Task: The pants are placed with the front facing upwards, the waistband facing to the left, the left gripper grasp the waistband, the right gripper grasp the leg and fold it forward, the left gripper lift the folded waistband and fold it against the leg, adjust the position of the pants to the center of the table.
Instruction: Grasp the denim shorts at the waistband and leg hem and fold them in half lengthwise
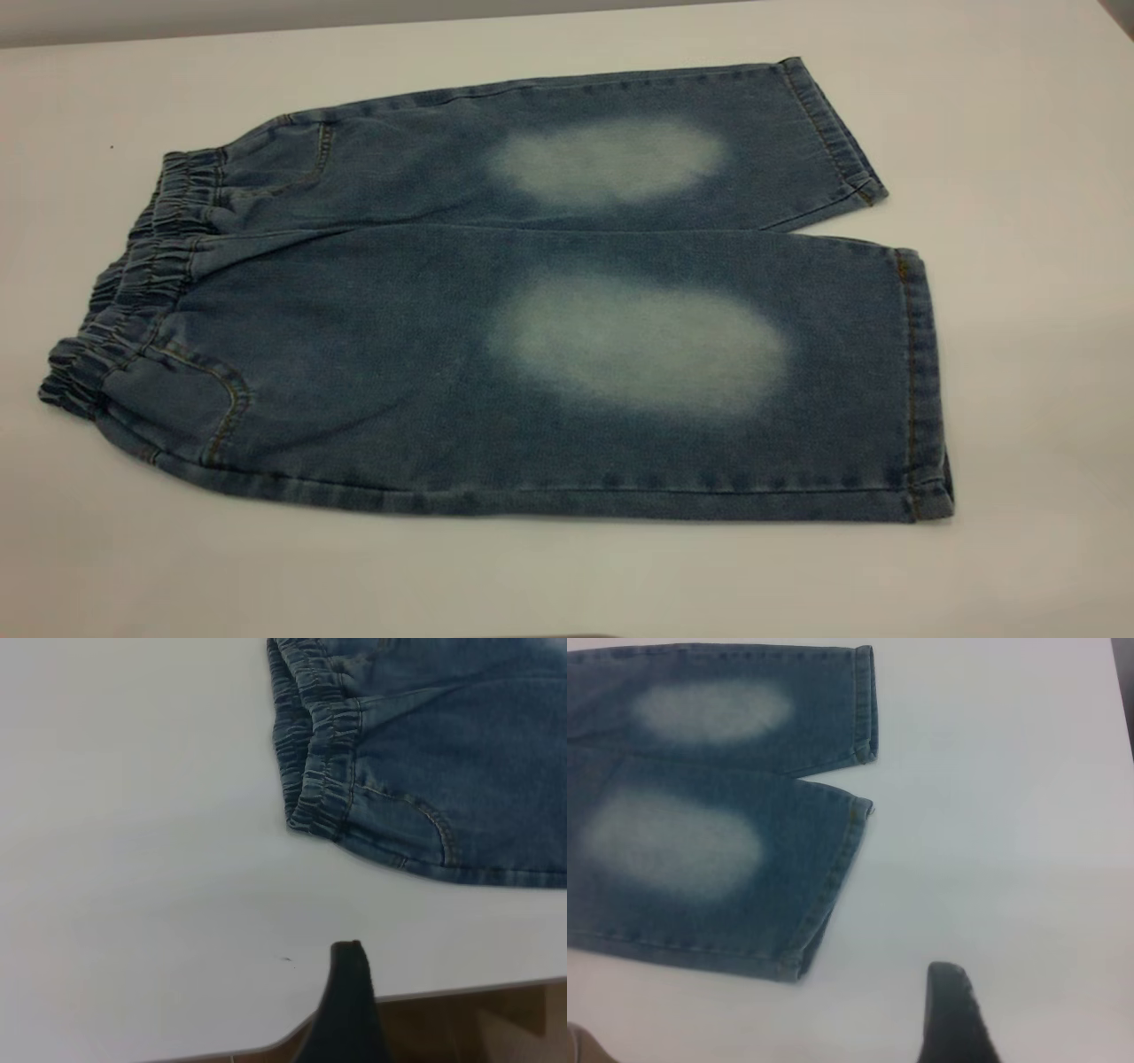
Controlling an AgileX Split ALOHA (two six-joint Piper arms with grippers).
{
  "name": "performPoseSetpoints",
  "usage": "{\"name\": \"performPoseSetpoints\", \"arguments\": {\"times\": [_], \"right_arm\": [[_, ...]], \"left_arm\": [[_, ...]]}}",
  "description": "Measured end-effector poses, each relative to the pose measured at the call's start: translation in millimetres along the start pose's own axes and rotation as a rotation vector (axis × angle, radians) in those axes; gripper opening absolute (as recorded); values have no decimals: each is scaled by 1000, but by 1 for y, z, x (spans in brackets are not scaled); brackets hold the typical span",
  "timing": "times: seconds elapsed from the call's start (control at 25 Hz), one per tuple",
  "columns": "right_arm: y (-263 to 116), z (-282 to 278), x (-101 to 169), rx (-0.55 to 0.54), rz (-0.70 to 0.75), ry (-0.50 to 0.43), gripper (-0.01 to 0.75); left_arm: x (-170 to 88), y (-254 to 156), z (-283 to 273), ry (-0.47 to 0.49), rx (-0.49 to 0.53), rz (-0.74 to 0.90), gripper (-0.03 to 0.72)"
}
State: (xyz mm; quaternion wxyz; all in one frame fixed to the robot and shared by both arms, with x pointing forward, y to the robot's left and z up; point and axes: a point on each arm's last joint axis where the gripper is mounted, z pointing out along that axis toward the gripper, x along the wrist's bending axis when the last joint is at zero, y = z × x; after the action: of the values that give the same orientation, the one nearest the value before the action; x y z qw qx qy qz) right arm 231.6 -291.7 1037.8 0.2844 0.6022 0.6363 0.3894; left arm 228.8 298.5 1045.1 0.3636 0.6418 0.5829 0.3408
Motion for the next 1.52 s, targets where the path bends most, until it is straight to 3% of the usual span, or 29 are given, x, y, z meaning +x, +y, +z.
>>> {"name": "performPoseSetpoints", "arguments": {"times": [0.96,1.2,1.52], "right_arm": [[1,1,0,4,0,0,368],[22,21,1,141,21,5,375],[64,93,10,307,51,115,425]], "left_arm": [[0,0,0,0,0,-4,552],[1,25,0,5,-17,-85,552],[11,89,72,64,218,-198,552]]}}
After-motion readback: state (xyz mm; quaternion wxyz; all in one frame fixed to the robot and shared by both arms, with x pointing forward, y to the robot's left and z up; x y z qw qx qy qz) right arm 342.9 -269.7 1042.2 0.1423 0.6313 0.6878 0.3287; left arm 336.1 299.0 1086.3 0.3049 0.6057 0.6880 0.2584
